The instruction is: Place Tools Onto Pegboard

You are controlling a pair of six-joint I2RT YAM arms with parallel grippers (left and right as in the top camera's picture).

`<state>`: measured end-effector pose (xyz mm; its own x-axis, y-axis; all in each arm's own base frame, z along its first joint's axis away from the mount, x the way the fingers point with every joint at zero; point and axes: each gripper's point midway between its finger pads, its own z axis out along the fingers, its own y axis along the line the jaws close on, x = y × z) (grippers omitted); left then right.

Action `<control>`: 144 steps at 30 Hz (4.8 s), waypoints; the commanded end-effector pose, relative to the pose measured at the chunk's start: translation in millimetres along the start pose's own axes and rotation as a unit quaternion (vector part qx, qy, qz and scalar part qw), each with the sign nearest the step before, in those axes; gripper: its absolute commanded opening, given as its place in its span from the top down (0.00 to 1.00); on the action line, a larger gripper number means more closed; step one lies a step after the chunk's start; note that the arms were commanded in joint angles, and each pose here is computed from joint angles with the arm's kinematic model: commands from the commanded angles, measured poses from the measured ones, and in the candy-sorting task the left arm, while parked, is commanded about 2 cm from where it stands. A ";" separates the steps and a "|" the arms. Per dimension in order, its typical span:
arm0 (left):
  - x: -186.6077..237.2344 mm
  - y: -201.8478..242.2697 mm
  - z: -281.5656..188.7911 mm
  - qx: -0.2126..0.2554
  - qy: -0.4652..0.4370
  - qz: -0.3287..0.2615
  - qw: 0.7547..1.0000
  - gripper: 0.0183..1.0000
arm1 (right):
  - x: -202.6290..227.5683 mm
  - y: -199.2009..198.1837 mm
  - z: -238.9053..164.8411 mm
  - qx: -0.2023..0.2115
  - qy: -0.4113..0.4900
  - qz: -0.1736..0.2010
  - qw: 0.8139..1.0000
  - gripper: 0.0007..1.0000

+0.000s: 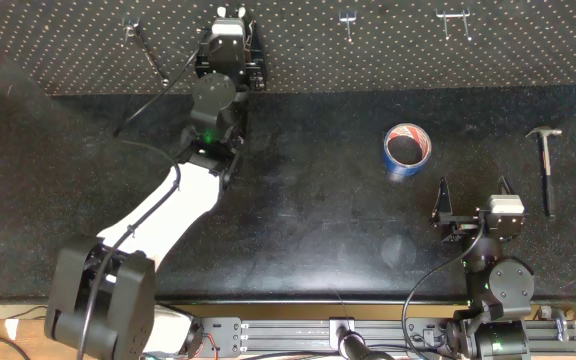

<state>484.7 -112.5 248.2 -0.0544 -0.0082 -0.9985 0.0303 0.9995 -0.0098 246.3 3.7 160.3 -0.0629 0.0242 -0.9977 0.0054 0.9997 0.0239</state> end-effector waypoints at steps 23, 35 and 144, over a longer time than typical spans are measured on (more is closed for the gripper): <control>28.4 4.8 13.9 0.012 0.047 0.015 0.999 0.30 | 1.4 -2.4 -0.1 0.006 0.000 0.004 1.000 0.04; -31.6 33.2 -38.3 -0.006 0.055 0.014 0.998 0.00 | 1.3 -2.4 -0.1 0.006 0.000 0.004 1.000 0.04; 104.3 89.8 -236.8 0.026 0.012 -0.004 1.000 0.00 | -92.3 234.9 223.5 -0.138 0.141 -0.013 0.980 0.92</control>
<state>245.7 -17.1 157.3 -0.0761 -0.0209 -0.9969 0.0857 0.9959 -0.0275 469.1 231.3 244.5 -0.3610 -0.0120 -0.9325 -0.2506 0.9644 0.0846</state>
